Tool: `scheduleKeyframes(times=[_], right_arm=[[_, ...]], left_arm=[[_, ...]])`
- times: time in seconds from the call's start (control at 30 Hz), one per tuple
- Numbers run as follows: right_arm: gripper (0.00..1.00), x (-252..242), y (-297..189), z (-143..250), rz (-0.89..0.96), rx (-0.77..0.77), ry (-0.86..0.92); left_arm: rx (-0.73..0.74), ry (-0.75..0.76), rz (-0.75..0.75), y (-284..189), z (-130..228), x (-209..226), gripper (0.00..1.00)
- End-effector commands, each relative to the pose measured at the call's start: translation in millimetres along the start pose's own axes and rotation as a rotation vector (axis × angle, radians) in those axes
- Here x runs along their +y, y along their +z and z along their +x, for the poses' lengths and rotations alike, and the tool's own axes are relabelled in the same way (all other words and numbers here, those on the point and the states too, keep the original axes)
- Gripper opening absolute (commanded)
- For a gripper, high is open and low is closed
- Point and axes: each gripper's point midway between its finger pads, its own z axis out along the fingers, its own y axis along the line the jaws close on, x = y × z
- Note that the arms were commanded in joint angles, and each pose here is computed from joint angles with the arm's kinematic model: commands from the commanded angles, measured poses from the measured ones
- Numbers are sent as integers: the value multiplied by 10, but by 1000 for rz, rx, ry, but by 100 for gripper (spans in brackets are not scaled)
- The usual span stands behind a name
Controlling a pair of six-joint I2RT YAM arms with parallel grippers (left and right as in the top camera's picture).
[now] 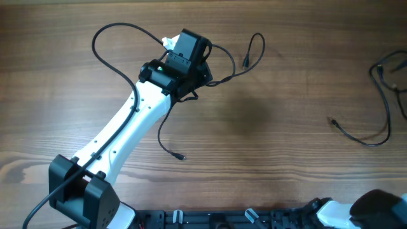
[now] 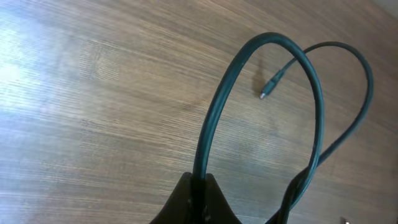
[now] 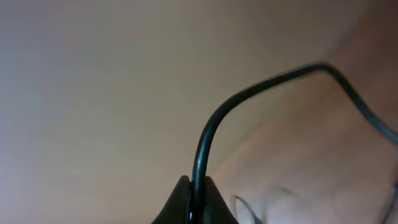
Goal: Untangle cables
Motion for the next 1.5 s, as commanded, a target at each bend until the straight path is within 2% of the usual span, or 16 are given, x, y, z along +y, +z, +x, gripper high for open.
scheduleKeyframes(times=[0.0,0.1,0.13,0.17,0.2,0.23,0.3,0.5,0.63,0.77,0.97,1.03,1.2,1.27,1.37,1.47], right_arm=[[4,-663,192,-69,276,-22,-89],[6,-1063,244,-102,447,-33,-75],[18,-1167,279,-111,482,-32,-70],[39,-1207,330,-90,484,-14,-77],[72,-1185,381,-51,461,11,-94],[84,-1126,433,21,424,46,-110],[93,-981,504,156,359,102,-142],[93,93,630,1034,-108,380,-388],[91,388,668,1322,-164,429,-459],[86,194,743,1225,9,382,-384],[85,-552,737,650,462,143,-257],[85,-641,817,675,466,175,-280],[90,113,905,1357,-80,465,-474],[90,335,867,1595,-210,534,-491],[90,535,861,1881,-291,612,-483],[90,772,855,2171,-391,678,-515]], left_arm=[[44,190,156,-59,51,-286,4],[82,289,349,-264,139,-608,4],[90,313,435,-396,162,-746,4],[88,321,490,-500,163,-834,4],[81,331,549,-621,157,-927,4],[70,336,588,-714,141,-988,4],[41,311,622,-857,80,-1047,4],[-15,267,682,-1038,-50,-1166,4],[-37,262,719,-1096,-103,-1240,4],[-33,247,720,-1097,-105,-1242,4],[-32,246,719,-1095,-103,-1240,4],[-30,245,717,-1091,-100,-1237,4],[-61,181,725,-1114,-209,-1276,4],[-78,115,765,-1187,-302,-1347,4],[-94,-7,832,-1311,-463,-1439,4],[-110,-72,819,-1302,-540,-1415,4]])
